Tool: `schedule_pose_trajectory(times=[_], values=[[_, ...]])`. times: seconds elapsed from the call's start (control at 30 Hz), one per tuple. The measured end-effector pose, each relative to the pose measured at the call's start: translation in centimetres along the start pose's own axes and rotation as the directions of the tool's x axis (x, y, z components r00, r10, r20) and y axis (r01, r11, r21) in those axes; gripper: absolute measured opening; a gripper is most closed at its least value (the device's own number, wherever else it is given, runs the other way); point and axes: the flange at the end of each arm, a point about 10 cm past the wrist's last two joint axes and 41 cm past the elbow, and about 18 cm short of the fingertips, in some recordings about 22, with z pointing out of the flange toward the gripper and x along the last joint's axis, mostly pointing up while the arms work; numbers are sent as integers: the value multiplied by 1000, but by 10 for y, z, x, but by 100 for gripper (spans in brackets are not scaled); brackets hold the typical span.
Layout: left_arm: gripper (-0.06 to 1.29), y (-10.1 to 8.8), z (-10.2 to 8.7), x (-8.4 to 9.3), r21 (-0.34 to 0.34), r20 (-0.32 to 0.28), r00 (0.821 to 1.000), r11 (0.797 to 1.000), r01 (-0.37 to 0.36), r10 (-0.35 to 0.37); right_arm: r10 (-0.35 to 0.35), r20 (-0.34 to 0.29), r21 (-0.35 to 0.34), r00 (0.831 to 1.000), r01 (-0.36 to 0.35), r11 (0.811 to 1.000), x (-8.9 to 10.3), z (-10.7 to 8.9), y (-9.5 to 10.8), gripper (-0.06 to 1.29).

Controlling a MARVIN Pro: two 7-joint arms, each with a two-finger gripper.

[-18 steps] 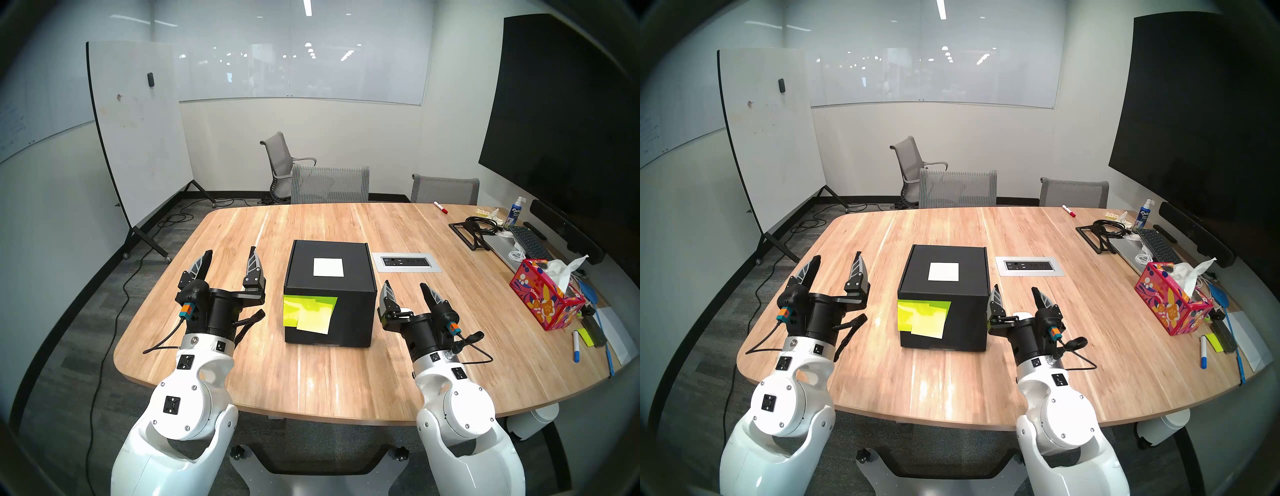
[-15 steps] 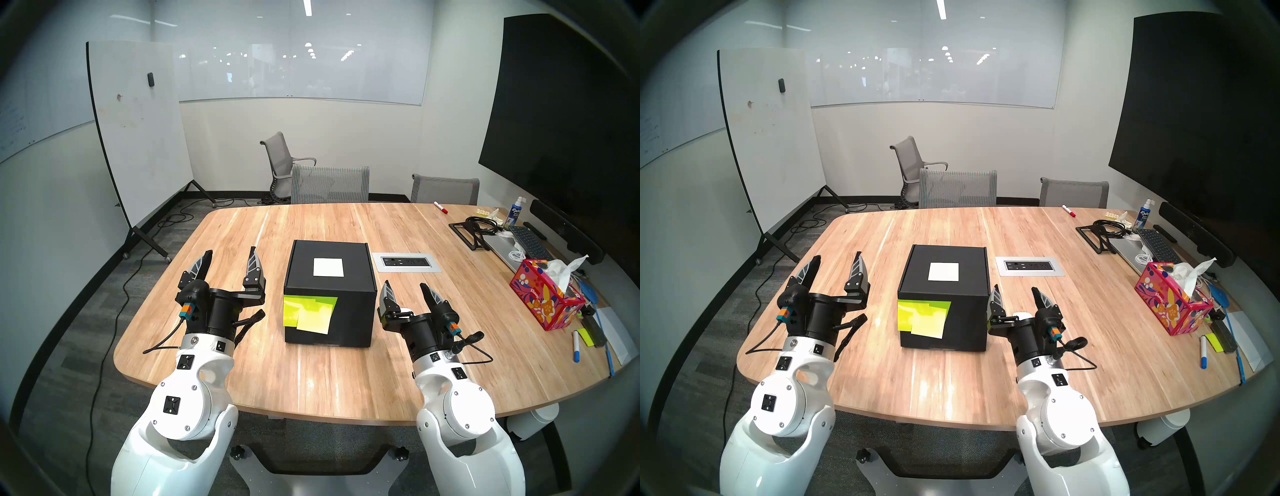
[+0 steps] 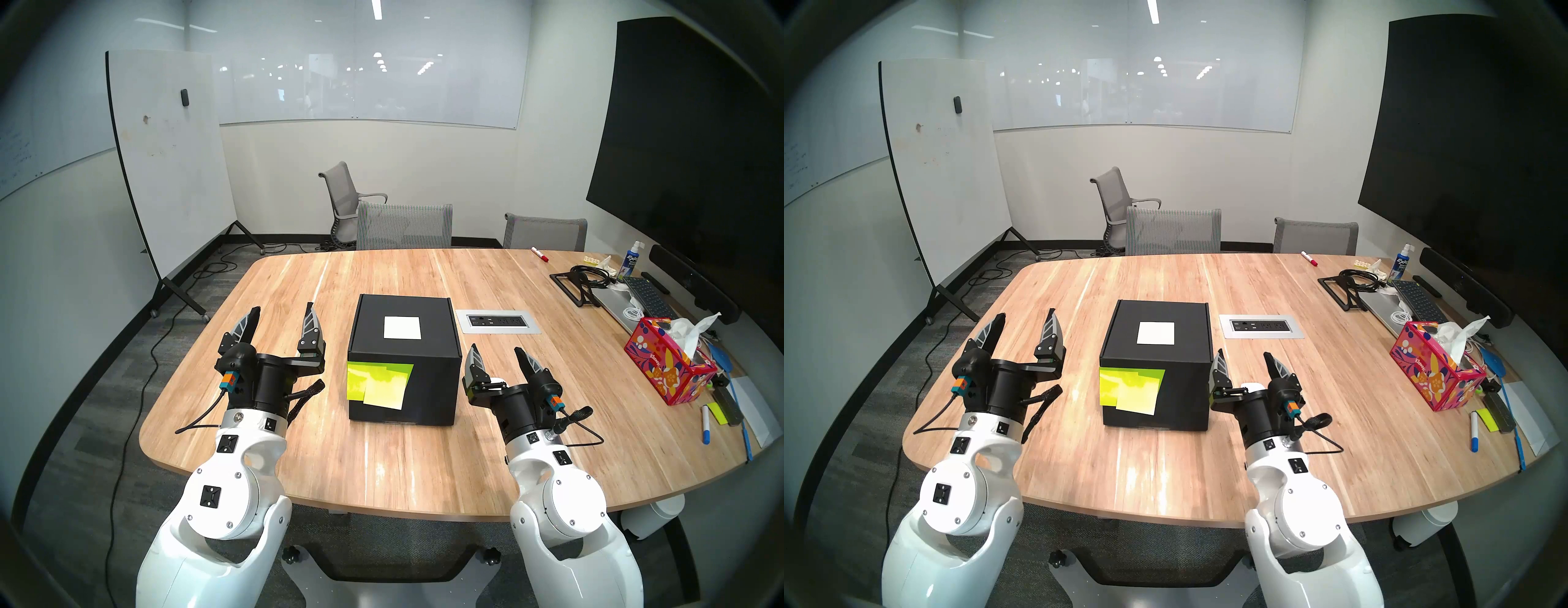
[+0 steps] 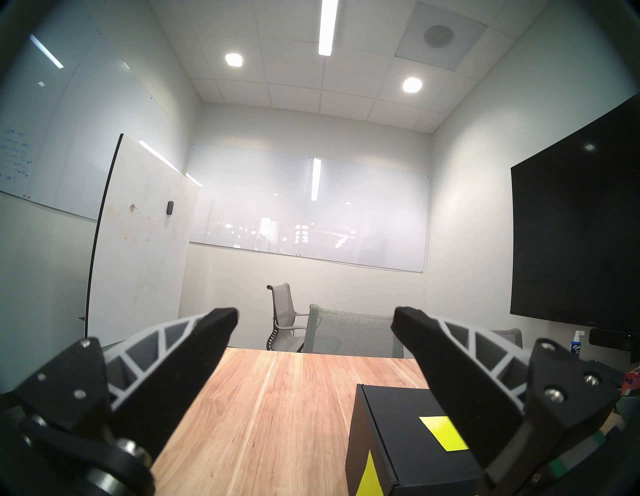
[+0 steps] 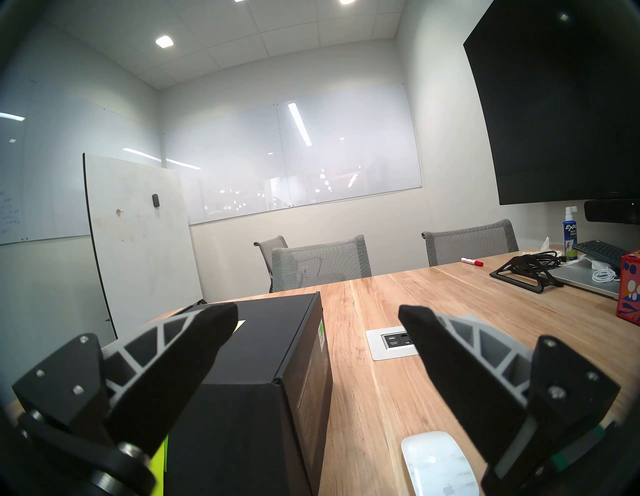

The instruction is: Open the box and place the mouse inside

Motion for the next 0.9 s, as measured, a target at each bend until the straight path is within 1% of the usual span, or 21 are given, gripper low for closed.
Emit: schedule_pose_trajectory(times=[0.9], values=[[122, 0, 0, 0, 1, 0, 1000, 1000, 1, -1, 0, 0, 0, 1000, 0, 1000, 0, 0, 0, 127]])
